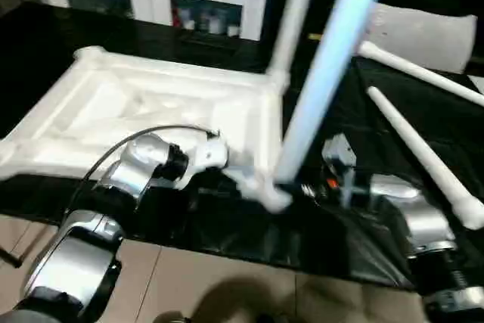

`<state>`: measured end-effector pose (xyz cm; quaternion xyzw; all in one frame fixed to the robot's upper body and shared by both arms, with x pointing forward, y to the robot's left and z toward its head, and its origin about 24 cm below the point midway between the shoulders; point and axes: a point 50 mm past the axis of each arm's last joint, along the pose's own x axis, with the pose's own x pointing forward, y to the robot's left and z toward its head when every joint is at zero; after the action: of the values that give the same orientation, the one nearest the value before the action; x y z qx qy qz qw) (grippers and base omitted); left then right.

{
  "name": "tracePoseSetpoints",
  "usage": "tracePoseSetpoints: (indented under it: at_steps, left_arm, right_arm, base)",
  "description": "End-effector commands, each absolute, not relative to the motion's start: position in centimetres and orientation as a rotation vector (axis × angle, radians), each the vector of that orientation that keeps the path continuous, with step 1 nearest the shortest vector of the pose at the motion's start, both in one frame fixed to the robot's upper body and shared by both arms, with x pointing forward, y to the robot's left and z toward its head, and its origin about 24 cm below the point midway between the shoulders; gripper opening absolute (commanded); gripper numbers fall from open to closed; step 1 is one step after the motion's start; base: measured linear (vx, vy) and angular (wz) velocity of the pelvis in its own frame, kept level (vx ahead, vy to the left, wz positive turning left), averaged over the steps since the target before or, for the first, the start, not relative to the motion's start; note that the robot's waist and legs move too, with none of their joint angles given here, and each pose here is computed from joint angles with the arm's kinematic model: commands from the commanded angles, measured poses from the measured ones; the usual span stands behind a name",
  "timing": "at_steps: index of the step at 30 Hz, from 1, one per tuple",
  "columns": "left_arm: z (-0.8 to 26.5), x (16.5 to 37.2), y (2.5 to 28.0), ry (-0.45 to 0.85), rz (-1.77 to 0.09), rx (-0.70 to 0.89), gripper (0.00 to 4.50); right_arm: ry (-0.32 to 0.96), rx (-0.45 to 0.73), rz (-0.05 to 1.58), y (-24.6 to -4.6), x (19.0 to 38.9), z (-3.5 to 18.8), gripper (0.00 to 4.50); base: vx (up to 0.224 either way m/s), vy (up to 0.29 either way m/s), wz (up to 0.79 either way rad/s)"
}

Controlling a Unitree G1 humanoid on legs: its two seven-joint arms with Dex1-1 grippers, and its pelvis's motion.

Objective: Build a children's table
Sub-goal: Rotate leg to tighten

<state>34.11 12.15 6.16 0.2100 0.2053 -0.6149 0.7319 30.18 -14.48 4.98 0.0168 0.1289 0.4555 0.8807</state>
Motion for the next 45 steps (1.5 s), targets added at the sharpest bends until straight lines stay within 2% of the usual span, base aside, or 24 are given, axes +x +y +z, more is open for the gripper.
tracePoseSetpoints:
  at_steps: [1, 2, 3, 6, 9, 15, 17, 18, 19, 21, 26, 27, 30, 31, 32, 36, 37, 39, 40, 42, 44, 45]
  left_arm:
    - [7.7, 35.2, 8.7, 0.337, -1.227, 0.316, 0.00]
    - [7.7, 35.2, 8.7, 0.337, -1.227, 0.316, 0.00]
    - [8.1, 35.6, 7.1, 0.323, -1.141, 0.240, 0.00]
    - [8.6, 36.0, 5.7, 0.308, -1.045, 0.200, 0.00]
    - [8.9, 36.3, 4.4, 0.288, -0.968, 0.171, 0.00]
    - [9.3, 36.0, 3.2, 0.282, -0.910, 0.197, 0.00]
    - [9.3, 36.0, 3.3, 0.282, -0.913, 0.205, 0.00]
    - [9.3, 35.9, 3.4, 0.283, -0.913, 0.210, 0.00]
    - [9.2, 35.9, 3.9, 0.285, -0.923, 0.226, 0.00]
    - [9.1, 35.8, 4.4, 0.275, -0.949, 0.253, 0.00]
    - [8.7, 35.4, 5.6, 0.271, -1.017, 0.302, 0.00]
    - [8.5, 35.2, 6.2, 0.269, -1.047, 0.338, 0.00]
    - [8.1, 35.1, 7.1, 0.283, -1.074, 0.379, 0.00]
    - [8.0, 35.0, 7.5, 0.288, -1.088, 0.400, 0.00]
    - [7.9, 35.0, 7.6, 0.288, -1.089, 0.402, 0.00]
    - [8.0, 35.3, 8.2, 0.268, -1.087, 0.464, 0.00]
    - [8.0, 35.4, 8.2, 0.264, -1.085, 0.466, 0.00]
    - [8.5, 35.7, 8.1, 0.226, -1.066, 0.451, 0.00]
    - [8.8, 35.7, 7.9, 0.207, -1.066, 0.432, 0.45]
    - [9.5, 35.8, 7.6, 0.166, -1.073, 0.382, 0.56]
    - [10.5, 35.7, 7.3, 0.121, -1.098, 0.305, 0.63]
    - [10.7, 35.7, 7.3, 0.108, -1.098, 0.298, 0.86]
  right_arm:
    - [0.314, 0.105, 0.953, -10.9, 30.0, 4.5, 2.01]
    - [0.314, 0.105, 0.953, -10.9, 30.0, 4.5, 2.01]
    - [0.281, 0.157, 0.852, -9.5, 30.7, 4.8, 2.01]
    - [0.297, 0.230, 0.741, -8.5, 31.4, 4.6, 2.01]
    - [0.288, 0.215, 0.676, -7.4, 31.9, 4.5, 2.01]
    - [0.276, 0.252, 0.477, -7.4, 33.0, 4.7, 2.01]
    - [0.266, 0.257, 0.473, -7.6, 33.0, 4.8, 2.01]
    - [0.259, 0.260, 0.469, -7.7, 33.0, 4.8, 2.36]
    - [0.247, 0.255, 0.465, -8.5, 33.0, 4.8, 2.36]
    - [0.231, 0.237, 0.453, -9.5, 33.0, 4.8, 2.73]
    - [0.191, 0.219, 0.470, -12.1, 32.8, 4.9, 2.92]
    - [0.176, 0.193, 0.488, -13.4, 32.5, 5.0, 3.15]
    - [0.159, 0.151, 0.525, -15.3, 31.9, 5.2, 3.36]
    - [0.148, 0.124, 0.526, -16.6, 31.6, 5.4, 3.48]
    - [0.147, 0.122, 0.526, -16.8, 31.6, 5.4, 3.58]
    - [0.133, 0.109, 0.537, -19.5, 30.4, 6.1, 3.79]
    - [0.132, 0.107, 0.537, -19.5, 30.3, 6.1, 4.02]
    - [0.130, 0.100, 0.541, -20.0, 29.7, 6.2, 4.09]
    - [0.136, 0.100, 0.550, -19.9, 29.3, 6.1, 4.16]
    - [0.148, 0.084, 0.586, -19.5, 28.6, 6.0, 4.40]
    - [0.179, 0.063, 0.626, -18.8, 27.8, 5.8, 4.46]
    - [0.187, 0.059, 0.635, -18.6, 27.6, 5.7, 4.50]
  base:
    - [0.000, 0.000, 0.00]
    - [0.000, 0.000, 0.00]
    - [0.000, 0.000, 0.00]
    - [0.000, 0.000, 0.00]
    - [0.000, 0.000, 0.00]
    - [0.000, 0.000, 0.00]
    - [0.000, 0.000, 0.00]
    - [0.000, 0.000, 0.00]
    - [0.000, 0.000, 0.00]
    - [0.000, 0.000, 0.00]
    - [0.000, 0.000, 0.00]
    - [0.000, 0.000, 0.00]
    - [0.000, 0.000, 0.00]
    - [0.000, 0.000, 0.00]
    - [0.000, 0.000, 0.00]
    - [0.000, 0.000, 0.00]
    - [0.000, 0.000, 0.00]
    - [0.000, 0.000, 0.00]
    - [0.000, 0.000, 0.00]
    - [0.000, 0.000, 0.00]
    - [0.000, 0.000, 0.00]
    - [0.000, 0.000, 0.00]
